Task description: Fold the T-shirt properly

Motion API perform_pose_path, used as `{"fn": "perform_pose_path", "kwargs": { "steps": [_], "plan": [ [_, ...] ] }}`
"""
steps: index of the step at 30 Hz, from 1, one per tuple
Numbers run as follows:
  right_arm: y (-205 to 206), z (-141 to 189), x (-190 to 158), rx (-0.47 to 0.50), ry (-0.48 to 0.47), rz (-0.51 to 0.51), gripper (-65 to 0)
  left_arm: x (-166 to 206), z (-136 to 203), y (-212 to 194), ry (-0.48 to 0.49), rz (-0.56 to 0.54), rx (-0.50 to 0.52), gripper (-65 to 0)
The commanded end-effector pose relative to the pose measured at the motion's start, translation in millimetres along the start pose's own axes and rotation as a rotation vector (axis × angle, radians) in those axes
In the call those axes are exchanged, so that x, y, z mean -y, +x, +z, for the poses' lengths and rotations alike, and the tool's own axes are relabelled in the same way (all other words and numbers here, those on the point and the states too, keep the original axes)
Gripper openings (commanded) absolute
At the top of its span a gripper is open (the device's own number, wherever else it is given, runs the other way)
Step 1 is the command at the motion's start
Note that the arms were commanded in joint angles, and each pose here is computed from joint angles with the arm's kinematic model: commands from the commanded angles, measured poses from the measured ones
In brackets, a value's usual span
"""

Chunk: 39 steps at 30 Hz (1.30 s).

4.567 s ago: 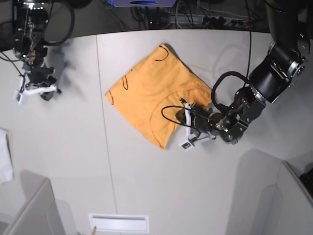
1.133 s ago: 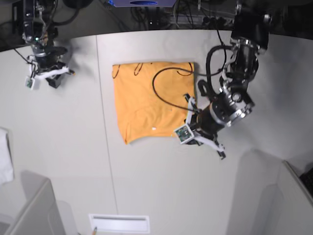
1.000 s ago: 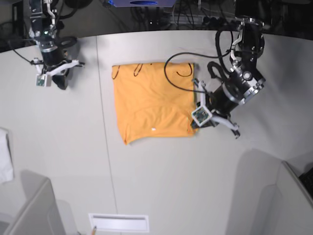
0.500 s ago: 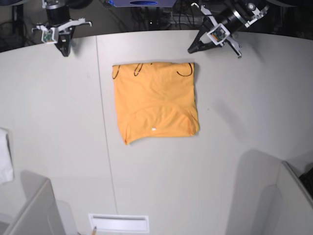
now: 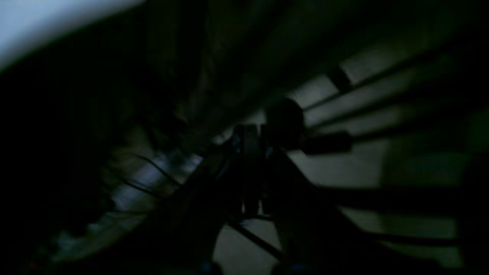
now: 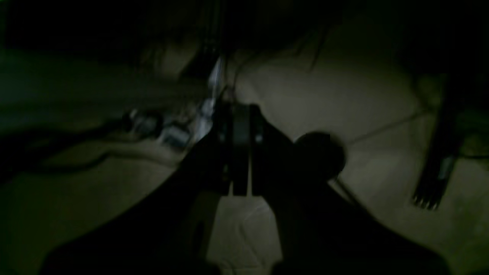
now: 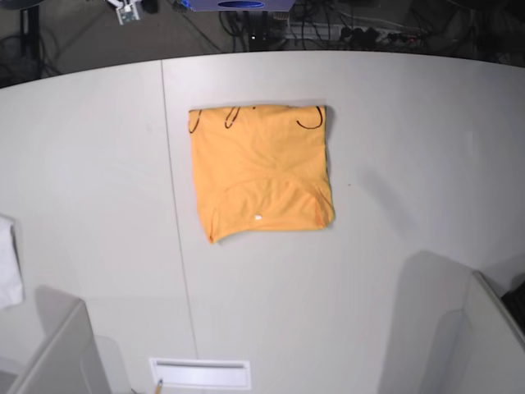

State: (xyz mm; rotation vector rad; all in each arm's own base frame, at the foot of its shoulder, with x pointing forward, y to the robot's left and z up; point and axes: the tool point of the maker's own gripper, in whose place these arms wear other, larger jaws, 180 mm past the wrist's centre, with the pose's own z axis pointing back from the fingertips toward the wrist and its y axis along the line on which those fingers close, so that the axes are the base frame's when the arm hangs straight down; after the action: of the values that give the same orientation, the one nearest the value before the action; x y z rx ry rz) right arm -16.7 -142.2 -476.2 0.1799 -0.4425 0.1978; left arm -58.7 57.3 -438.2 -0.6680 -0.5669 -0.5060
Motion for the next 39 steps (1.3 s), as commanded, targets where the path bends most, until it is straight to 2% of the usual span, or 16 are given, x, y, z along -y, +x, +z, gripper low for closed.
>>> {"fn": "perform_pose_path", "kwargs": {
  "steps": [1,4,9,14,16,20,23,25,28,39],
  "plan": [
    [-7,-4,-8,-0.023,0.034,0.026,-65.0,9,-4,-6,-0.023,0.037,0.008,-65.0],
    [-27,-23,-24,-0.093,0.115,0.105,-65.0,13,-22,-36,-0.02,0.122,-0.043,-65.0],
    [-61,-55,-29,-0.215,0.205,0.261,-65.0,-11,-49,-82,0.135,0.202,-0.133,-65.0],
    [-99,-94,5,-0.384,0.127,0.19,-65.0,-16,-70,-115,0.191,0.283,-0.212,-65.0],
    [-114,-106,19,-0.432,0.081,0.199,-65.0,-21,-77,-132,0.219,0.314,-0.263,-65.0],
    [-122,-129,29,-0.386,0.027,0.249,-65.0,-46,-83,-168,0.305,0.345,-0.399,-65.0],
    [-123,-139,20,-0.393,0.0,0.244,-65.0,-63,-82,-187,0.338,0.401,-0.499,-65.0],
    [-116,-147,5,-0.381,0.013,0.236,-65.0,-76,-87,-180,0.355,0.413,-0.472,-65.0],
    [-104,-155,-3,-0.36,0.022,0.233,-65.0,-92,-95,-161,0.382,0.392,-0.37,-65.0],
    [-97,-159,0,-0.341,0.016,0.233,-65.0,-105,-102,-144,0.388,0.35,-0.309,-65.0]
  ]
}}
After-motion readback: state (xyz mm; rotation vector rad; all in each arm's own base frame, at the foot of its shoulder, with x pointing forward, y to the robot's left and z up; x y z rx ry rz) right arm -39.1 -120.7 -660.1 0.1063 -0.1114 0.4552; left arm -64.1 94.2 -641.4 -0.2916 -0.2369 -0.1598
